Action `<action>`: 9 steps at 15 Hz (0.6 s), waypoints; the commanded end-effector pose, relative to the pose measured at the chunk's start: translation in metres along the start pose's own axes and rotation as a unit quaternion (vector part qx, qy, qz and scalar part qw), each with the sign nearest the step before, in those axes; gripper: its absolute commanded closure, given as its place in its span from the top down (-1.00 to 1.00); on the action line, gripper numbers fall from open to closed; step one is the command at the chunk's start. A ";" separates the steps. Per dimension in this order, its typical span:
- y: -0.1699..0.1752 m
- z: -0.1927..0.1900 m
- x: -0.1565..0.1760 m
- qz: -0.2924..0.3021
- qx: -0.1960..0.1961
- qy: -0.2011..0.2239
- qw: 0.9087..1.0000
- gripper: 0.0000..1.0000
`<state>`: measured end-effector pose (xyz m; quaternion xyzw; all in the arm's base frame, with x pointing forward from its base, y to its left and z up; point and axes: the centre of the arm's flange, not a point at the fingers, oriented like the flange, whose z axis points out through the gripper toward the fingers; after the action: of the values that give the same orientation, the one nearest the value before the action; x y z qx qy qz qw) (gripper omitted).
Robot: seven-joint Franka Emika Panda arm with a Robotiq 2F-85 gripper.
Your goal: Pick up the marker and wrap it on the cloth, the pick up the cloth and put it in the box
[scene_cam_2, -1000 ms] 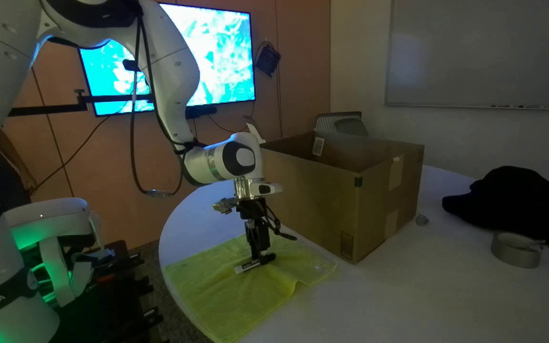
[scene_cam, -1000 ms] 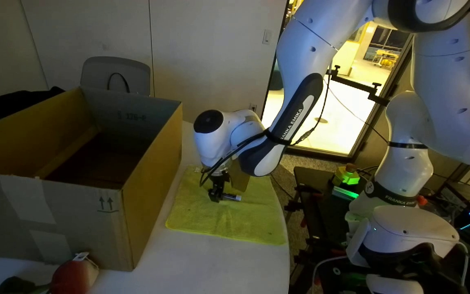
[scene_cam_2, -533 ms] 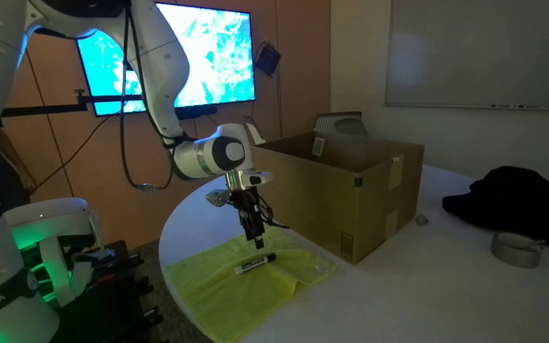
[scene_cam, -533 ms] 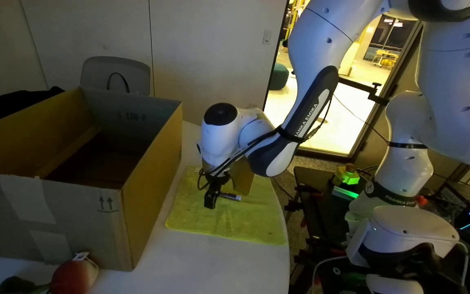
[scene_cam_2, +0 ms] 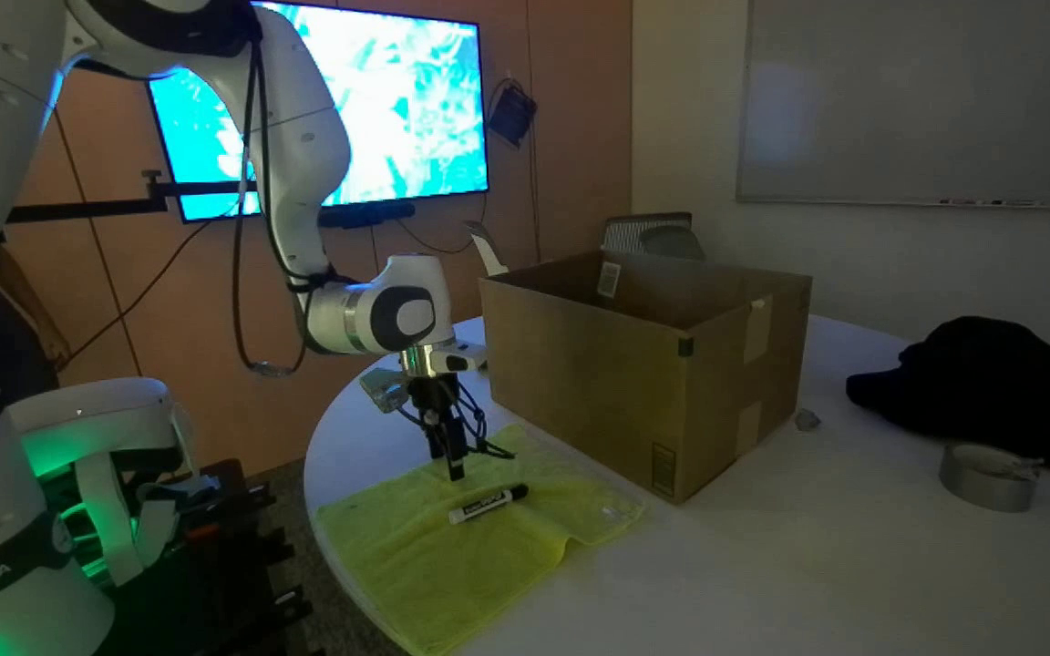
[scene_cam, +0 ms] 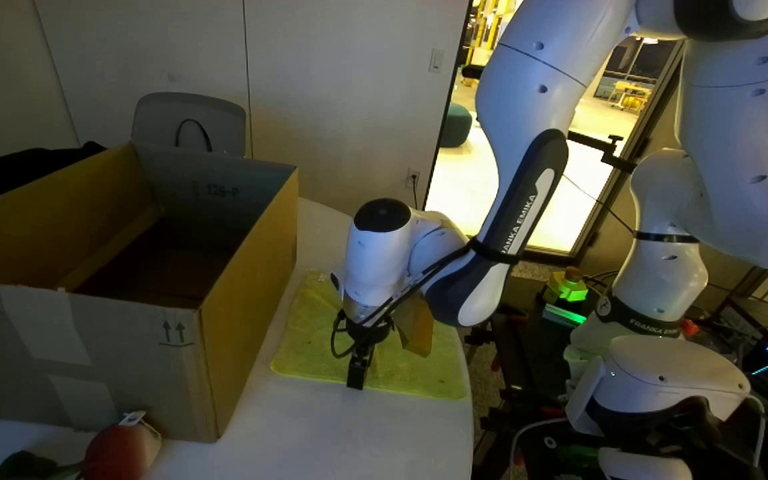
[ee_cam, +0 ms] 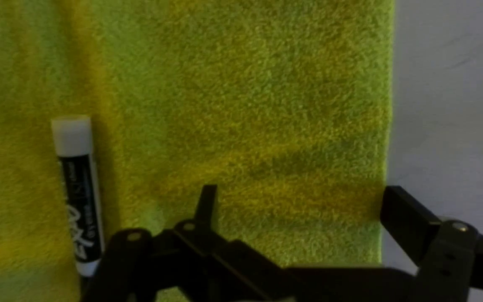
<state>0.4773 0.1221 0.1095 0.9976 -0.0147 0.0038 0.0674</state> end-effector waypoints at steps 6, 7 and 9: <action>0.009 0.018 0.001 -0.021 0.065 -0.027 0.997 1.00; 0.011 0.018 0.001 -0.023 0.070 -0.028 0.997 1.00; 0.013 0.017 0.001 -0.028 0.076 -0.029 0.996 0.46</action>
<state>0.4794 0.1091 0.0997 0.9998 0.0009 -0.0202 0.0089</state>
